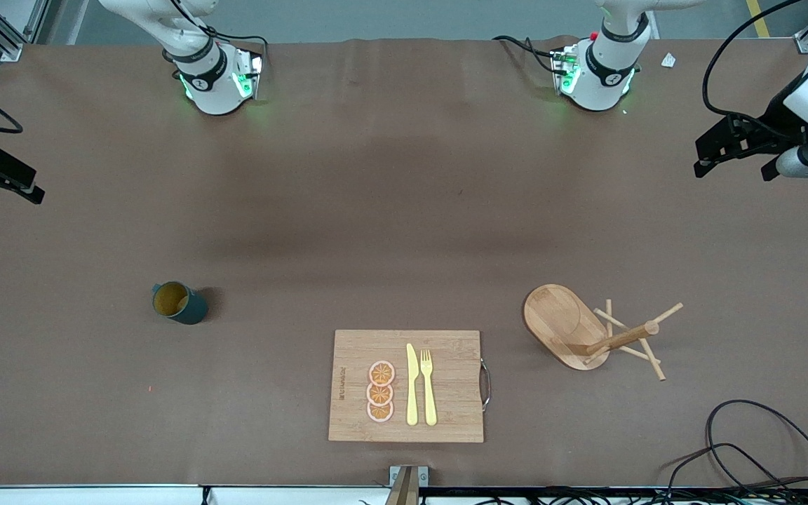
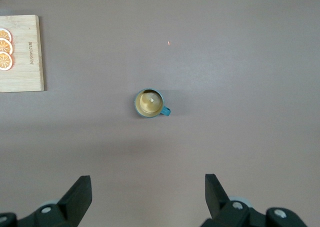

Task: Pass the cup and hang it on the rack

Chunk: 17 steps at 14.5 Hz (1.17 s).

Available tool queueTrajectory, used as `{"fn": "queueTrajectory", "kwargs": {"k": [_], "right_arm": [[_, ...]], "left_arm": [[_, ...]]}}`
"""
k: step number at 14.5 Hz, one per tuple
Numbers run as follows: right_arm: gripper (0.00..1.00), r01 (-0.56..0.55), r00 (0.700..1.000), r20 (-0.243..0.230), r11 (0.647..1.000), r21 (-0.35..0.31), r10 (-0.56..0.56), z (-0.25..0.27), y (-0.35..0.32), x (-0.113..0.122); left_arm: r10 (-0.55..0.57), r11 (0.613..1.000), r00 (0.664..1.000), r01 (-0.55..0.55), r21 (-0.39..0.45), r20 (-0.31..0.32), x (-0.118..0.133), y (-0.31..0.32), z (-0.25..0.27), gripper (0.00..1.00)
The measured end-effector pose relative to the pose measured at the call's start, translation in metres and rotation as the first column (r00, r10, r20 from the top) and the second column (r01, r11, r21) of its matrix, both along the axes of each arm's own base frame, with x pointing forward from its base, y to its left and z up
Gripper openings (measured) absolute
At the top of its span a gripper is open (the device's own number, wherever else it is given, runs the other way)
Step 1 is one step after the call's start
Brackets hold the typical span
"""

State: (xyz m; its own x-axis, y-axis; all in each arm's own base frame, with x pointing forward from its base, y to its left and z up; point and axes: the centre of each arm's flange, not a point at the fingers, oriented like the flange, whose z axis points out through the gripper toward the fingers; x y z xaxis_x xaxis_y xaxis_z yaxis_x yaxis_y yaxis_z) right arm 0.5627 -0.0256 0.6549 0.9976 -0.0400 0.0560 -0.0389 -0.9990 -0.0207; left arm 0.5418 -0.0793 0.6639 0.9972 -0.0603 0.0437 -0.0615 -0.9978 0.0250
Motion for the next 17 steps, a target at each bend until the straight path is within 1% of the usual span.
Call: {"fn": "queueTrajectory", "kwargs": {"k": [17], "right_arm": [[1.0,0.0,1.0,0.0,1.0,0.0,0.0,0.0,0.0,0.0]], "left_arm": [[0.011,1.0,1.0,-0.011,-0.001,0.006,-0.0015,0.0062,0.0075,1.0]]}}
